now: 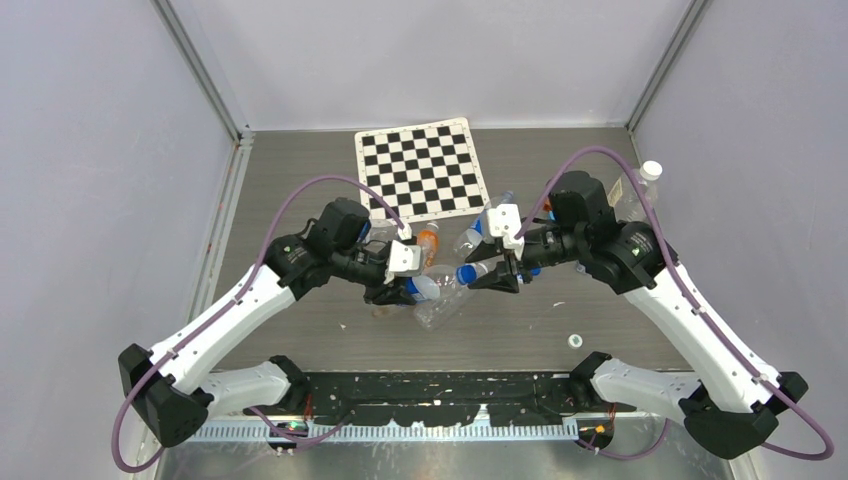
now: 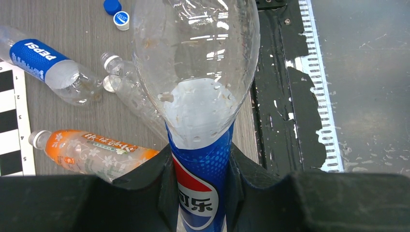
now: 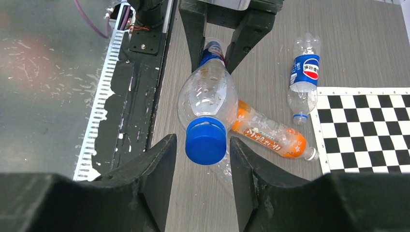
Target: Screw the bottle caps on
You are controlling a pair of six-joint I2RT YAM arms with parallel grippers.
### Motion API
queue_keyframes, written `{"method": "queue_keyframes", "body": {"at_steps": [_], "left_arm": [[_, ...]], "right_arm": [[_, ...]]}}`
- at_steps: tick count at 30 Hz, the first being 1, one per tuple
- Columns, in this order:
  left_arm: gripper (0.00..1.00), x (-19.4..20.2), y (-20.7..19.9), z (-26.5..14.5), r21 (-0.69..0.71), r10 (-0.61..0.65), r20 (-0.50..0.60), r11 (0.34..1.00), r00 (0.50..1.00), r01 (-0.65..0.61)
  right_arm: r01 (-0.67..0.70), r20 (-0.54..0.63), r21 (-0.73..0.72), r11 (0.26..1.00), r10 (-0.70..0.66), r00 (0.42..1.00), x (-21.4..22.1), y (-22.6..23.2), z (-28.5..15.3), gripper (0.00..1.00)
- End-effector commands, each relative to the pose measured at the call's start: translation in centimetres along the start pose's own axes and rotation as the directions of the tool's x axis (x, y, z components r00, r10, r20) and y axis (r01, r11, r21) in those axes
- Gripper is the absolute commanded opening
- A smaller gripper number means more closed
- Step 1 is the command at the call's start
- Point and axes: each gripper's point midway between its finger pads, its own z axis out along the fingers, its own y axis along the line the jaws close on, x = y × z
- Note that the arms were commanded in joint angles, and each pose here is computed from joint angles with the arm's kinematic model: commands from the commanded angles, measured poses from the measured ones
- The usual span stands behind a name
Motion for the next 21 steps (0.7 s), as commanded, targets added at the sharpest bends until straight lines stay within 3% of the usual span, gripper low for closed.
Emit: {"method": "queue_keyframes", "body": {"at_steps": [1, 5, 10, 14, 16, 17, 18, 19, 20, 21], "left_arm": [[0.32, -1.8, 0.0, -0.6, 0.005, 0.033, 0.046, 0.999, 0.998, -0.034], [0.32, -2.0, 0.1, -0.6, 0.0, 0.036, 0.052, 0.999, 0.998, -0.036], [0.32, -2.3, 0.9, -0.7, -0.049, 0.064, 0.069, 0.997, 0.996, -0.061], [0.32, -2.9, 3.3, -1.5, -0.217, 0.138, 0.09, 0.969, 0.986, -0.116], [0.32, -3.0, 4.8, -2.0, -0.323, 0.18, 0.091, 0.936, 0.979, -0.142], [0.32, -2.9, 5.7, -2.5, -0.39, 0.2, 0.08, 0.908, 0.977, -0.154], [0.33, -2.9, 6.4, -2.9, -0.445, 0.224, 0.072, 0.879, 0.972, -0.17], [0.33, -3.0, 6.9, -3.3, -0.489, 0.252, 0.063, 0.851, 0.966, -0.19], [0.33, -2.6, 7.3, -3.5, -0.526, 0.275, 0.042, 0.823, 0.961, -0.212], [0.33, -2.7, 7.6, -4.0, -0.561, 0.307, 0.027, 0.792, 0.951, -0.239]], "right_arm": [[0.038, 0.037, -0.009, 0.999, -0.038, 0.999, -1.7, 0.1, -0.2, 0.5], [0.028, 0.023, -0.006, 1.0, -0.028, 0.999, -1.5, 0.1, -0.1, 0.44], [-0.038, 0.001, -0.002, 0.999, 0.038, 0.999, -1.0, -0.2, 0.5, 0.18], [-0.204, 0.015, 0.056, 0.977, 0.203, 0.979, -0.7, -1.3, 1.3, 0.02], [-0.409, 0.051, 0.169, 0.897, 0.406, 0.912, -0.1, -2.9, 1.8, 0.0], [-0.441, 0.087, 0.207, 0.873, 0.433, 0.897, -0.3, -3.8, 1.9, 0.0], [-0.569, 0.129, 0.286, 0.771, 0.557, 0.82, 0.6, -4.8, 1.8, 0.0], [-0.614, 0.182, 0.325, 0.719, 0.59, 0.787, 0.4, -5.7, 1.7, 0.0], [-0.721, 0.254, 0.375, 0.583, 0.683, 0.685, 1.3, -6.5, 1.5, 0.0], [-0.766, 0.305, 0.381, 0.517, 0.712, 0.632, 1.3, -7.0, 1.5, 0.0]]}}
